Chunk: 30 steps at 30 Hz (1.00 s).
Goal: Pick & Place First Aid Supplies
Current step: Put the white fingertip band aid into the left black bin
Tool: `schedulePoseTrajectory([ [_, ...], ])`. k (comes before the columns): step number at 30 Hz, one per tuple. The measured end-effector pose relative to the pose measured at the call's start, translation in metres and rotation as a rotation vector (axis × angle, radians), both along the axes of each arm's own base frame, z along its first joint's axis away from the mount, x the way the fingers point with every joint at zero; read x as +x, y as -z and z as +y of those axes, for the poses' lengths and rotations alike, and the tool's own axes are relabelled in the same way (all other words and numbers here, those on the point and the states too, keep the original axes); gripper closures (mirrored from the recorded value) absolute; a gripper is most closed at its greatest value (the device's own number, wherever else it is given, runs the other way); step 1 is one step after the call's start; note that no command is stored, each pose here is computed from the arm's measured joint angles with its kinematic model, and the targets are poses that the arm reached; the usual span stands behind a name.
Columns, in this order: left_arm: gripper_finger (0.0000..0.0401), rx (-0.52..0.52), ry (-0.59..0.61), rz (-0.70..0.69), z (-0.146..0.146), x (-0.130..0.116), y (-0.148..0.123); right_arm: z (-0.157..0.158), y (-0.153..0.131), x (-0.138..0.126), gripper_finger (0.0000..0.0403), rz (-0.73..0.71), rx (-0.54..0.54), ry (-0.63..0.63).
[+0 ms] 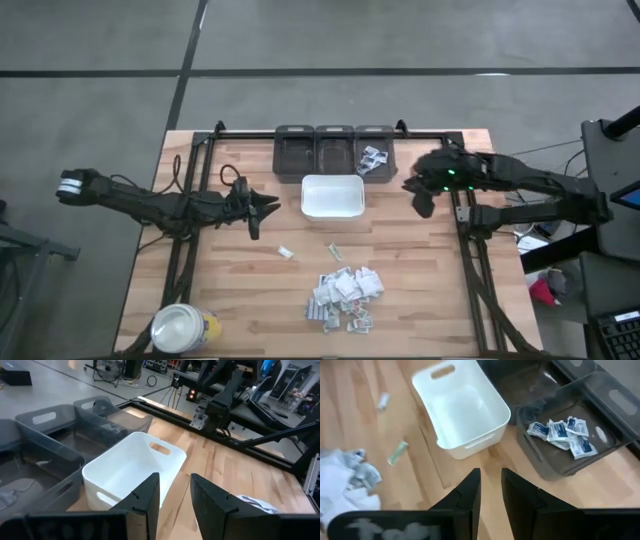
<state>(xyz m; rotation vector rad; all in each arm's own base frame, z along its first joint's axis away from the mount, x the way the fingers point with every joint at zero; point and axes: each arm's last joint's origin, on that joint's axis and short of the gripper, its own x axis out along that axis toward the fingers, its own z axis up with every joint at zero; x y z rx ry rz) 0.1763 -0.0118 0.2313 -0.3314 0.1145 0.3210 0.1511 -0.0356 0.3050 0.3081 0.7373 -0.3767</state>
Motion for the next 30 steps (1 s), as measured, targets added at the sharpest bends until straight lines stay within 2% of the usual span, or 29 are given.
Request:
schedulePoseTrajectory([
  [7, 0.0293, 0.008, 0.021, 0.023, -0.003, 0.019, -0.011, 0.009, 0.01, -0.038, 0.0321, -0.153, 0.031, 0.049],
  [13, 0.0293, -0.015, 0.043, 0.077, -0.006, 0.036, -0.022, 0.012, 0.013, -0.051, 0.0321, -0.255, 0.01, 0.046],
  [19, 0.0293, -0.031, 0.052, 0.189, -0.01, 0.054, -0.04, 0.012, 0.021, -0.053, 0.0334, -0.325, -0.011, 0.038],
  [30, 0.0293, -0.068, 0.07, 0.211, -0.017, 0.07, -0.062, 0.012, 0.045, -0.047, 0.0334, -0.342, -0.026, -0.019],
])
